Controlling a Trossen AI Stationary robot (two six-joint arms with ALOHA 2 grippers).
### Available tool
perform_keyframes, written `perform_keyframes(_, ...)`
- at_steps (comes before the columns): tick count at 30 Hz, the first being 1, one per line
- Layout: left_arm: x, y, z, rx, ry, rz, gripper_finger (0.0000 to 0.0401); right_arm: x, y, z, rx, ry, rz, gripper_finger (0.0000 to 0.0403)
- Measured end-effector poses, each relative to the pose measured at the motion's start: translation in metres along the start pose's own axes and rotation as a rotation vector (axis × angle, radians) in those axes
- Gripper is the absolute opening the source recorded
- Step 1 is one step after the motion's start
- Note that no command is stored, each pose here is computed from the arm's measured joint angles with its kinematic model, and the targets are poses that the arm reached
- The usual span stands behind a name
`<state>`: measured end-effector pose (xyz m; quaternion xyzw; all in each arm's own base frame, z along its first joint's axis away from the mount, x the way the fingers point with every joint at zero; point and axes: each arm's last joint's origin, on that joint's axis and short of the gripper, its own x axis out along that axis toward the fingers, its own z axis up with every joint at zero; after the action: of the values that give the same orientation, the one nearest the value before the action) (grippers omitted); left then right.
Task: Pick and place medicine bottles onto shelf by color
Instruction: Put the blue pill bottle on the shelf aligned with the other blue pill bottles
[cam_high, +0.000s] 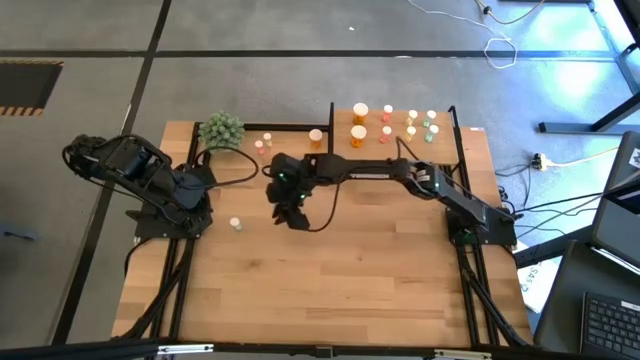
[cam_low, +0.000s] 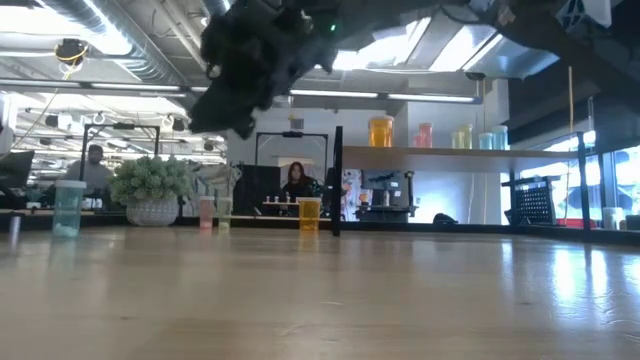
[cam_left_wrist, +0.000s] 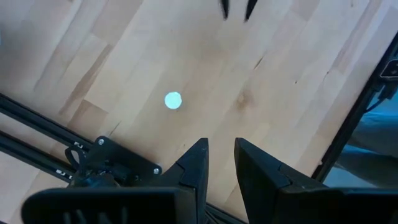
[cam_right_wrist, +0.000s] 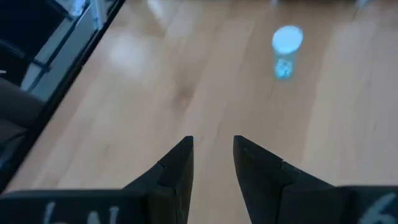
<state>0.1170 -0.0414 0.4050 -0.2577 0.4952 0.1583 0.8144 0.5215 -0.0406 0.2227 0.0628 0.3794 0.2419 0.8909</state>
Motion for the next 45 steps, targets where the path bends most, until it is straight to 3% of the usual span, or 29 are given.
perform_keyframes(14,0.0,0.001,0.001,0.052,-0.04,0.03,0.0072,-0.112,0.072,0.018,0.105,0.149,-0.04,0.0116)
perform_keyframes(28,0.0,0.001,0.002,0.052,-0.064,0.047,0.0072,-0.206,0.162,0.024,0.081,0.136,-0.407,0.0116)
perform_keyframes(40,0.0,0.001,0.002,0.004,-0.078,0.057,0.0072,-0.276,0.218,0.017,0.017,-0.023,-0.442,0.0116)
perform_keyframes(45,0.0,0.001,0.002,-0.009,-0.077,0.056,0.0072,-0.303,0.234,0.003,0.061,-0.038,-0.598,0.0116)
